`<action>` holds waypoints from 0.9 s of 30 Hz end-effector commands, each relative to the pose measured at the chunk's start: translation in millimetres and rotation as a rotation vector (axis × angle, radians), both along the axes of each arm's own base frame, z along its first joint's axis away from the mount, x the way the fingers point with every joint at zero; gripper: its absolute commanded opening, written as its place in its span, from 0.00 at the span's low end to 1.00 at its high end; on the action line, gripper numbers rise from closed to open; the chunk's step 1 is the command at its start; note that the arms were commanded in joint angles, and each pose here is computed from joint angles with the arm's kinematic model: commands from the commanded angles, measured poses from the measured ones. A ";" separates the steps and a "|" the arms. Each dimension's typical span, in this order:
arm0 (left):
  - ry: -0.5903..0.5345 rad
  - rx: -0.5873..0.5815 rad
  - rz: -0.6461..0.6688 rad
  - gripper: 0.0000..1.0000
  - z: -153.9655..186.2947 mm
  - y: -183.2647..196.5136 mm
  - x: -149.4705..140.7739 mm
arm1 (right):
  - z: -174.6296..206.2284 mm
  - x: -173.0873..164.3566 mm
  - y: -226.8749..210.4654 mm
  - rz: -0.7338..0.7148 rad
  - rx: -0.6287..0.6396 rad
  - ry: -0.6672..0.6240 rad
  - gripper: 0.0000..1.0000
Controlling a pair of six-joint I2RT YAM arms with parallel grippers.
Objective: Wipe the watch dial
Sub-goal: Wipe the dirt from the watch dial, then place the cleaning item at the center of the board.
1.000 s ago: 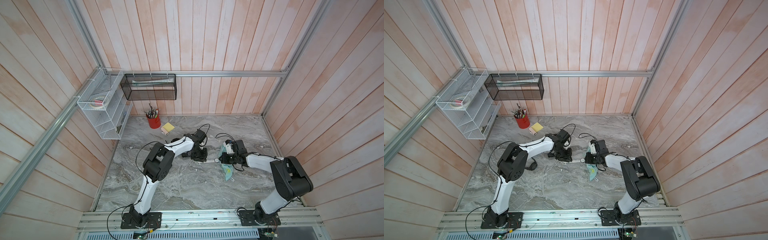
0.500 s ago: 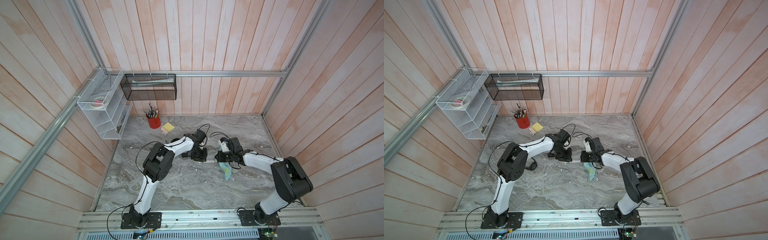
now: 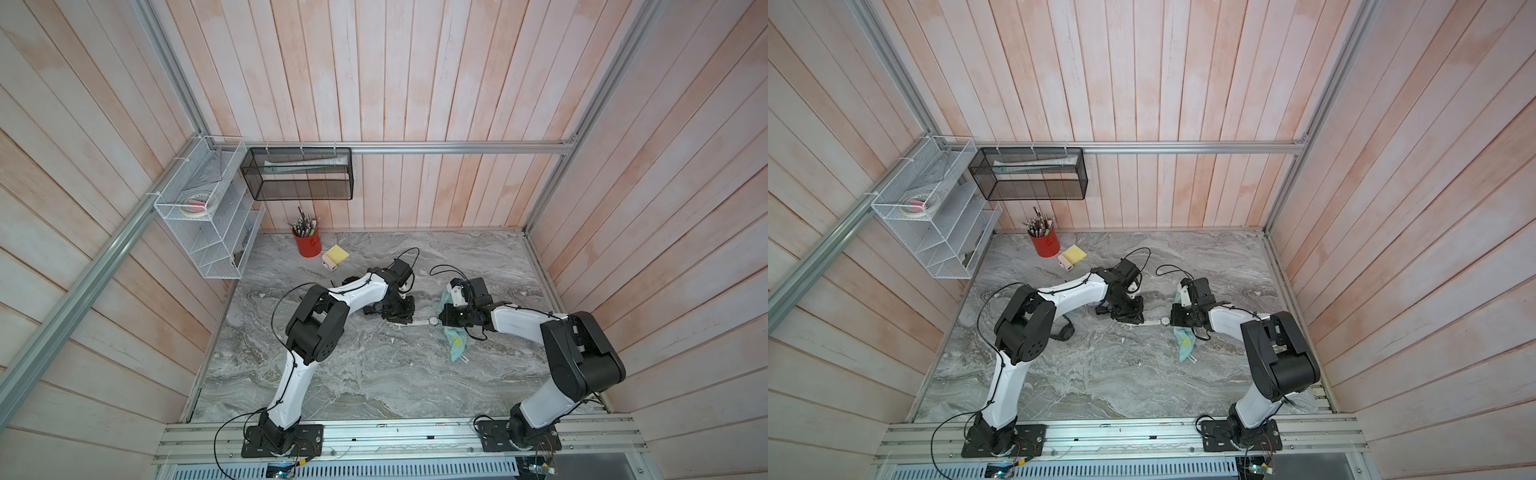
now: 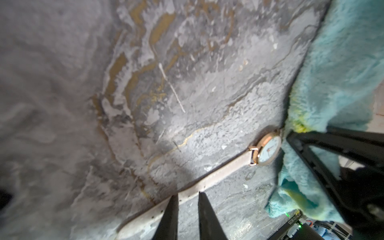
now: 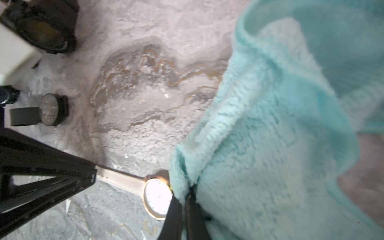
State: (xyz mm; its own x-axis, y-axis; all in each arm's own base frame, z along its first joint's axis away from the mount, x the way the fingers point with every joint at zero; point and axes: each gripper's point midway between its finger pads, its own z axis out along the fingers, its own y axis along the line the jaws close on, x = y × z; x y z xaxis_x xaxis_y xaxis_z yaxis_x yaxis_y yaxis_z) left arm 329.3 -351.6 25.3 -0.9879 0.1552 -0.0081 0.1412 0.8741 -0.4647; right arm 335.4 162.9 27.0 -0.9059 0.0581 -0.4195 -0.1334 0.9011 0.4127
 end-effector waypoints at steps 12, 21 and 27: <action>0.126 0.140 0.025 0.22 -45.2 33.7 -28.2 | 93.5 32.0 -52.4 -0.068 -0.216 -0.178 0.00; 0.098 0.144 0.059 0.21 -35.6 46.2 -23.0 | 84.5 25.2 -109.5 -0.206 -0.309 -0.142 0.00; 0.061 0.136 0.076 0.22 -22.1 51.2 -18.7 | 72.6 21.6 -134.5 -0.239 -0.398 -0.114 0.00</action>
